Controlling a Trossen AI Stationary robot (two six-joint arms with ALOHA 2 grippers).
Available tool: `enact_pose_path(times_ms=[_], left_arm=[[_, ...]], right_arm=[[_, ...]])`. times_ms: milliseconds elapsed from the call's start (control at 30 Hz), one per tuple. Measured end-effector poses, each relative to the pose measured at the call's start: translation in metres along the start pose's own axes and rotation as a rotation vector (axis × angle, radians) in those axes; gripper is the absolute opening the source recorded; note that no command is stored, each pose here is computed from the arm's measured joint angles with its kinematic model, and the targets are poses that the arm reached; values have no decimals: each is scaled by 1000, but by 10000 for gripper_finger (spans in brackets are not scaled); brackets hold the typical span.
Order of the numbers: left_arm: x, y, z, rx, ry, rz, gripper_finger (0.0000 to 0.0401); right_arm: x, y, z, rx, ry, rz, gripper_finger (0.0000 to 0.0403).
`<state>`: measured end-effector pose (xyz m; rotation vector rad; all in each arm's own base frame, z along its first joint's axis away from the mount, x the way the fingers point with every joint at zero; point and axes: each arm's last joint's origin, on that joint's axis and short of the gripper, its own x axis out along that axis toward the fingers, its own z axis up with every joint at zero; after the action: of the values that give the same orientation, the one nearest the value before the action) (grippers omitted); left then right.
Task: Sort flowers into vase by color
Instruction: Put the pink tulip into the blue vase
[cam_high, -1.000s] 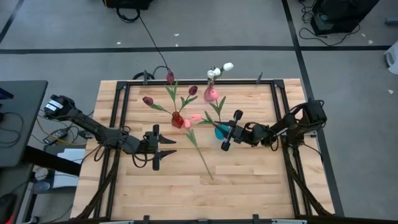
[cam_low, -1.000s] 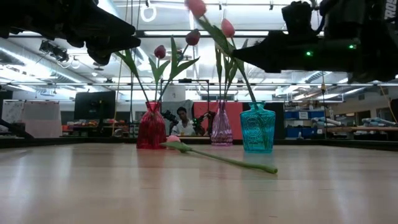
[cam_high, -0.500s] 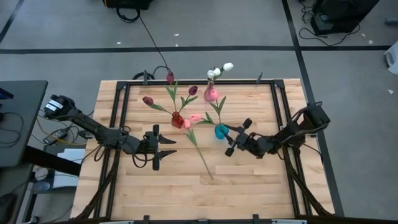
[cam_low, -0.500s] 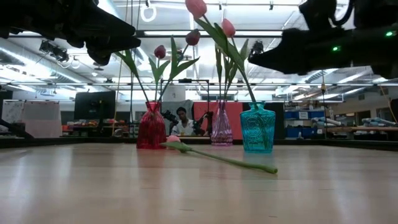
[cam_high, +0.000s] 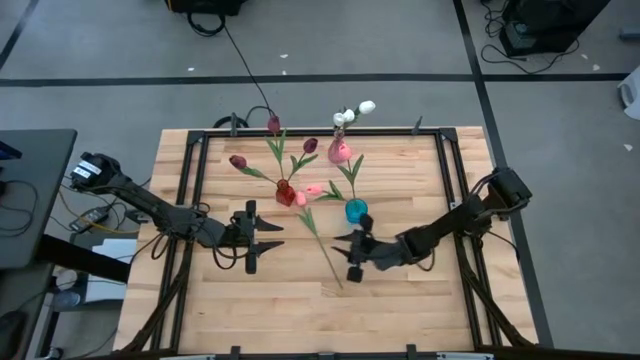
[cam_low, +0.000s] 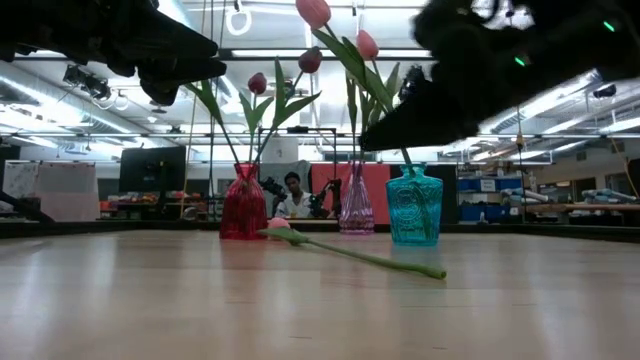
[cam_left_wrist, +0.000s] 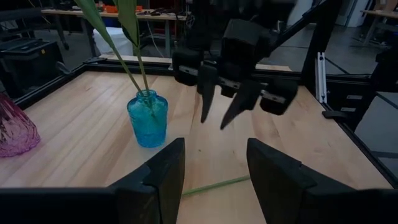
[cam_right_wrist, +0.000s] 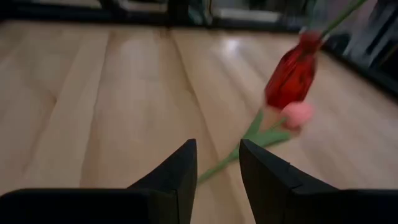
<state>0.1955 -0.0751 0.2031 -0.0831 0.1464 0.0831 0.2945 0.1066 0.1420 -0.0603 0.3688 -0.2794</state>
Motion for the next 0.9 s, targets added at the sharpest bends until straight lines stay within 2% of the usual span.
enact_pose_path(times_ms=[233, 400, 533, 667, 767, 900], left_arm=[[0, 0, 0, 0, 0, 0, 177], [0, 0, 0, -1, 0, 0, 177], [0, 0, 0, -2, -2, 0, 177], [0, 0, 1, -4, -6, -1, 177], [0, 0, 1, -4, -5, -1, 177], [0, 0, 0, -4, 0, 0, 177]], right_arm=[[16, 10, 42, 53, 193, 31, 132], [15, 19, 62, 71, 174, 81, 165], [24, 30, 64, 68, 175, 90, 211], [50, 51, 53, 66, 237, 119, 249], [68, 57, 48, 69, 349, 71, 261], [86, 42, 49, 101, 440, -118, 256]])
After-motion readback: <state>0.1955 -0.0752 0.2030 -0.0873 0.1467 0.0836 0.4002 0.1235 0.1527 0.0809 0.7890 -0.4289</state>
